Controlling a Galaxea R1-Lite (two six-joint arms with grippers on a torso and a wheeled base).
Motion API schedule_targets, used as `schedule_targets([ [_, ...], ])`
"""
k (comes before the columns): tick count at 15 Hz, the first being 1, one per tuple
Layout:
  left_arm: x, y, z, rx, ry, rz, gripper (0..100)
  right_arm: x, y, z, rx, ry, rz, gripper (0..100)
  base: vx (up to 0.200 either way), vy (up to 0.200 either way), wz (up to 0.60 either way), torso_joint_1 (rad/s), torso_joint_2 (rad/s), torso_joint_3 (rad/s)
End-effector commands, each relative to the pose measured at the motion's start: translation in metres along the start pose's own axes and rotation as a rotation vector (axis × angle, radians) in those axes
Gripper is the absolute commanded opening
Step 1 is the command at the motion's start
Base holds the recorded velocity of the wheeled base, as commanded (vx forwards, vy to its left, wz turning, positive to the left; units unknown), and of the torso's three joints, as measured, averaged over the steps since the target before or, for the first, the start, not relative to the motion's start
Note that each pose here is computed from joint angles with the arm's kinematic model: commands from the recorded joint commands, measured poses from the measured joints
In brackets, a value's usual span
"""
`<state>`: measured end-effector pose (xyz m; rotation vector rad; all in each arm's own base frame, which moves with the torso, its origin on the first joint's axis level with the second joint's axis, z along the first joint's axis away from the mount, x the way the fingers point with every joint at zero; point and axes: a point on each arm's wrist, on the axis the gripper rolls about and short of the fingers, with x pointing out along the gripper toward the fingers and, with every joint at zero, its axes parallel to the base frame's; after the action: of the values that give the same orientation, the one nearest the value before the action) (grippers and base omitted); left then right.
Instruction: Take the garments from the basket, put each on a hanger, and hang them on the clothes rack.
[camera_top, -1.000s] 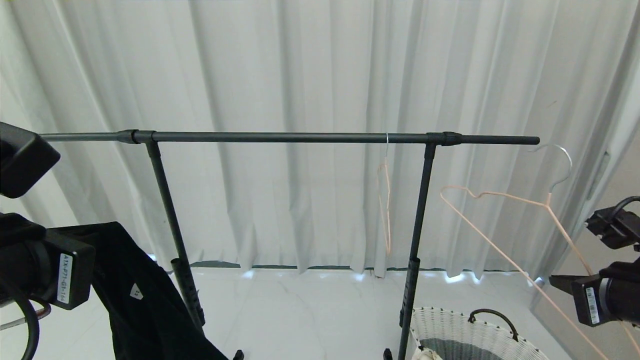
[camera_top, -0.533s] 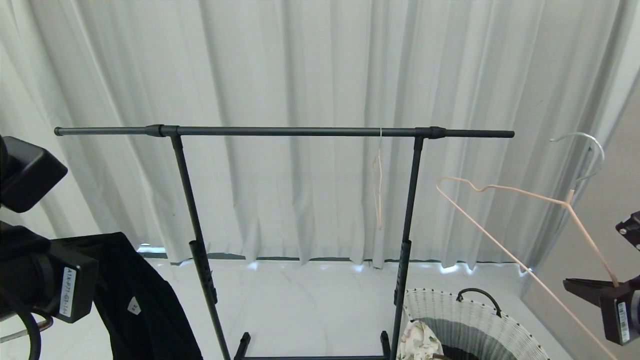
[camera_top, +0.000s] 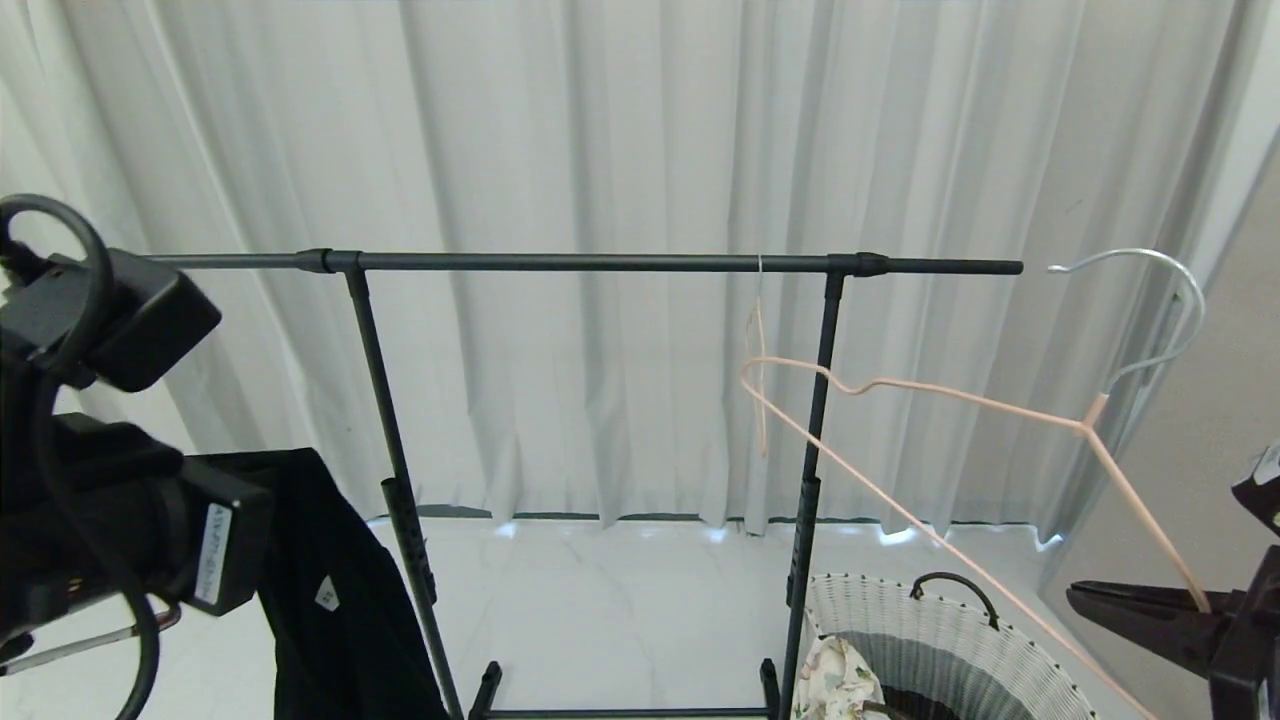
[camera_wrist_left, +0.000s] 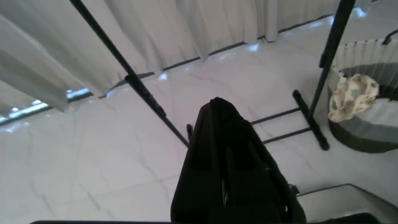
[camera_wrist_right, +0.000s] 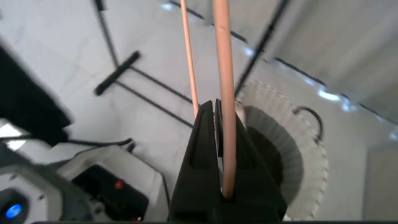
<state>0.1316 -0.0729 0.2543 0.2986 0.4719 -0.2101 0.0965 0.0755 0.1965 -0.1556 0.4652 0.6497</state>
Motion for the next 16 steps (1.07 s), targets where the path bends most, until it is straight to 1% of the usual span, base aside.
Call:
schedule_targets([
  [1, 0.039, -0.013, 0.031, -0.089, 0.044, 0.003, 0, 0.011, 0.017, 0.001, -0.055, 0.026, 0.129, 0, 0.0, 0.0, 0.0, 0.0, 0.0, 0.0],
  [2, 0.046, -0.015, 0.037, -0.115, 0.05, 0.011, 0, 0.014, 0.022, 0.002, -0.068, 0.029, 0.153, 0, 0.0, 0.0, 0.0, 0.0, 0.0, 0.0],
  [3, 0.065, -0.021, 0.048, -0.155, 0.067, 0.044, 0, 0.021, 0.03, 0.003, -0.08, 0.037, 0.2, 0, 0.0, 0.0, 0.0, 0.0, 0.0, 0.0],
  [5, 0.08, -0.027, 0.06, -0.167, 0.062, 0.075, 0, 0.026, 0.046, 0.007, -0.067, 0.043, 0.277, 0, 0.0, 0.0, 0.0, 0.0, 0.0, 0.0],
  [6, 0.083, -0.031, 0.065, -0.165, 0.057, 0.067, 0, 0.028, 0.054, 0.01, -0.049, 0.05, 0.316, 0, 0.0, 0.0, 0.0, 0.0, 0.0, 0.0],
  [8, 0.091, -0.036, 0.067, -0.171, 0.061, 0.062, 0, 0.035, 0.065, 0.014, -0.034, 0.059, 0.355, 0, 0.0, 0.0, 0.0, 0.0, 0.0, 0.0],
  [9, 0.091, -0.04, 0.071, -0.187, 0.044, 0.05, 0, 0.042, 0.068, 0.015, -0.031, 0.06, 0.356, 0, 0.0, 0.0, 0.0, 0.0, 0.0, 0.0],
  [10, 0.09, -0.042, 0.073, -0.189, 0.037, 0.043, 0, 0.047, 0.07, 0.017, -0.019, 0.048, 0.358, 0, 0.0, 0.0, 0.0, 0.0, 0.0, 0.0],
  [12, 0.09, -0.044, 0.073, -0.198, 0.035, 0.037, 0, 0.054, 0.074, 0.019, 0.028, 0.042, 0.363, 0, 0.0, 0.0, 0.0, 0.0, 0.0, 0.0],
  [14, 0.091, -0.044, 0.074, -0.223, 0.022, 0.038, 0, 0.057, 0.075, 0.022, 0.043, 0.043, 0.371, 0, 0.0, 0.0, 0.0, 0.0, 0.0, 0.0],
  [16, 0.09, -0.044, 0.075, -0.225, 0.019, 0.037, 0, 0.061, 0.076, 0.021, 0.055, 0.058, 0.364, 0, 0.0, 0.0, 0.0, 0.0, 0.0, 0.0],
])
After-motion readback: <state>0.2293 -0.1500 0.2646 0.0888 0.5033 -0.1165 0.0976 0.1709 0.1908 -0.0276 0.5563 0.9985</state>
